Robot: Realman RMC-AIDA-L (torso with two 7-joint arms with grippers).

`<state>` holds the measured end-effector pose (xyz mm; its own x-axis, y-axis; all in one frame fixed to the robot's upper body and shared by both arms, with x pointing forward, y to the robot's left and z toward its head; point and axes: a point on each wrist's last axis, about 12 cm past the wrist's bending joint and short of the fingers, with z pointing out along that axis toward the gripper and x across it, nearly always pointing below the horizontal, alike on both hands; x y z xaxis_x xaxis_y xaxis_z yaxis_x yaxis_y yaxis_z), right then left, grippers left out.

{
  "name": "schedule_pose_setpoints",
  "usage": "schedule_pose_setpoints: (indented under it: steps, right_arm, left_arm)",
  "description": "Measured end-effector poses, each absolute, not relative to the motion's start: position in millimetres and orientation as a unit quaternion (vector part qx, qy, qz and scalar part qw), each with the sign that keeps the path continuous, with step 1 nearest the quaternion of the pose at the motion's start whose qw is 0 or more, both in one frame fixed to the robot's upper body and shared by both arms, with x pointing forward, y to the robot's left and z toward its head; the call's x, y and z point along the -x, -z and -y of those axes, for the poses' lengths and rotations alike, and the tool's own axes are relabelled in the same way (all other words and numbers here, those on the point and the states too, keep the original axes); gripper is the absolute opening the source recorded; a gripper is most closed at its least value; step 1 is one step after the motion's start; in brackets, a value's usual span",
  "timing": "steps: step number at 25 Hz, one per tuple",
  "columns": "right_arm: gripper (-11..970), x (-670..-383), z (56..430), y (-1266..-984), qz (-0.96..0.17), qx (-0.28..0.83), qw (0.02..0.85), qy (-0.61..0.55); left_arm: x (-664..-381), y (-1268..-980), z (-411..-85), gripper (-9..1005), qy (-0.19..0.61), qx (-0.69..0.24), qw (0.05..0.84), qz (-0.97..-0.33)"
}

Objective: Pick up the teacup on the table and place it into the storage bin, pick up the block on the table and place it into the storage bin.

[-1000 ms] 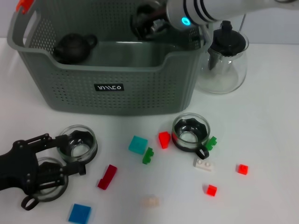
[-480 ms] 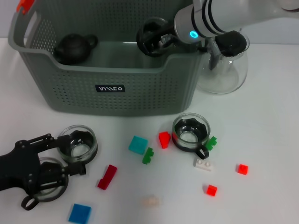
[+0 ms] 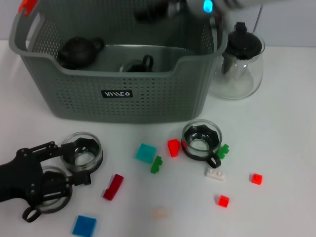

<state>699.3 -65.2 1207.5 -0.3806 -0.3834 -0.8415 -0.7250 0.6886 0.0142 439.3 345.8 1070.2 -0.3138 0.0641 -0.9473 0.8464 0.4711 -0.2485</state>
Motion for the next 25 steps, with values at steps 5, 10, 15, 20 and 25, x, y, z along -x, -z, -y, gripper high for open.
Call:
schedule_pose_setpoints:
  steps: [5, 10, 15, 20, 25]
  right_arm:
    - [447, -674, 88, -1268, -0.720, 0.340, 0.512, -0.322]
    - [570, -620, 138, -1256, -0.653, 0.410, 0.488, -0.409]
    - [565, -545, 211, -1205, -0.645, 0.545, 0.362, -0.395]
    - [561, -522, 231, -1189, -0.698, 0.564, 0.307, -0.318]
    - [544, -533, 212, -1179, -0.737, 0.576, 0.242, -0.259]
  left_arm:
    - [-440, -1071, -346, 780, 0.399, -0.324, 0.489, -0.705]
    - [-443, -1071, -346, 780, 0.396, -0.326, 0.490, -0.705]
    - [-448, -1070, -346, 780, 0.386, -0.326, 0.488, -0.712]
    - [-450, -1070, -346, 780, 0.383, -0.326, 0.488, -0.713]
    - [-452, -1070, -344, 780, 0.387, -0.325, 0.487, -0.712]
